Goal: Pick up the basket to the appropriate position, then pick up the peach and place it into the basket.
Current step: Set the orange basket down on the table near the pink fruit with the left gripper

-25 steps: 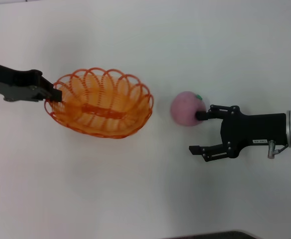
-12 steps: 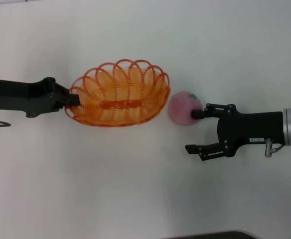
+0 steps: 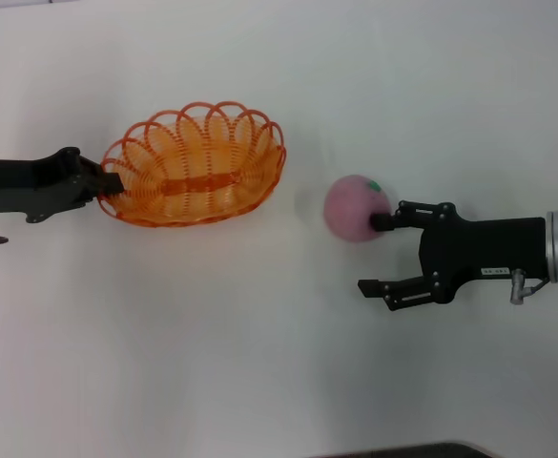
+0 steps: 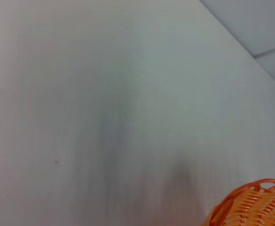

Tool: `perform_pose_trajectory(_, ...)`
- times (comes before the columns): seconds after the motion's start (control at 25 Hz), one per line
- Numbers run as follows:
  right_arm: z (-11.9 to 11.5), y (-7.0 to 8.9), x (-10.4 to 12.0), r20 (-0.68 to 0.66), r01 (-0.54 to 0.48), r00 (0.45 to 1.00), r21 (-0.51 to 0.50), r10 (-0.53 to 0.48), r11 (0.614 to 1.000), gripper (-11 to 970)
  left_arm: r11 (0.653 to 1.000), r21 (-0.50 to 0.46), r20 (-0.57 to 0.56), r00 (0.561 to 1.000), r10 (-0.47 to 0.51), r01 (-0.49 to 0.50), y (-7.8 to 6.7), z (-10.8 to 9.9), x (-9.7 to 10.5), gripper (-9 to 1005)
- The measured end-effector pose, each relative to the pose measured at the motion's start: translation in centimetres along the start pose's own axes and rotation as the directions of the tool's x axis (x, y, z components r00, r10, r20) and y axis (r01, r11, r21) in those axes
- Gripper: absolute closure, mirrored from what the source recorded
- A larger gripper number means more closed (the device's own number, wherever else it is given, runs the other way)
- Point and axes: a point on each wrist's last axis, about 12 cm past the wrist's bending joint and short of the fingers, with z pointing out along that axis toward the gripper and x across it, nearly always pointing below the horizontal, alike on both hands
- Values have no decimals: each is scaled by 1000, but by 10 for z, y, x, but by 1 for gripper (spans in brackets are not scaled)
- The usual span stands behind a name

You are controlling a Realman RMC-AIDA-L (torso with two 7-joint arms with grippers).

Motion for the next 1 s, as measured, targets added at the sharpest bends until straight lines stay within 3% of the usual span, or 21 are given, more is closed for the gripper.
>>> perform_pose_trajectory(1.0, 3, -1, -1, 1, 0, 1000, -4, 0, 1000, 2, 999, -53, -11, 1000, 0, -1, 11, 5, 11, 927)
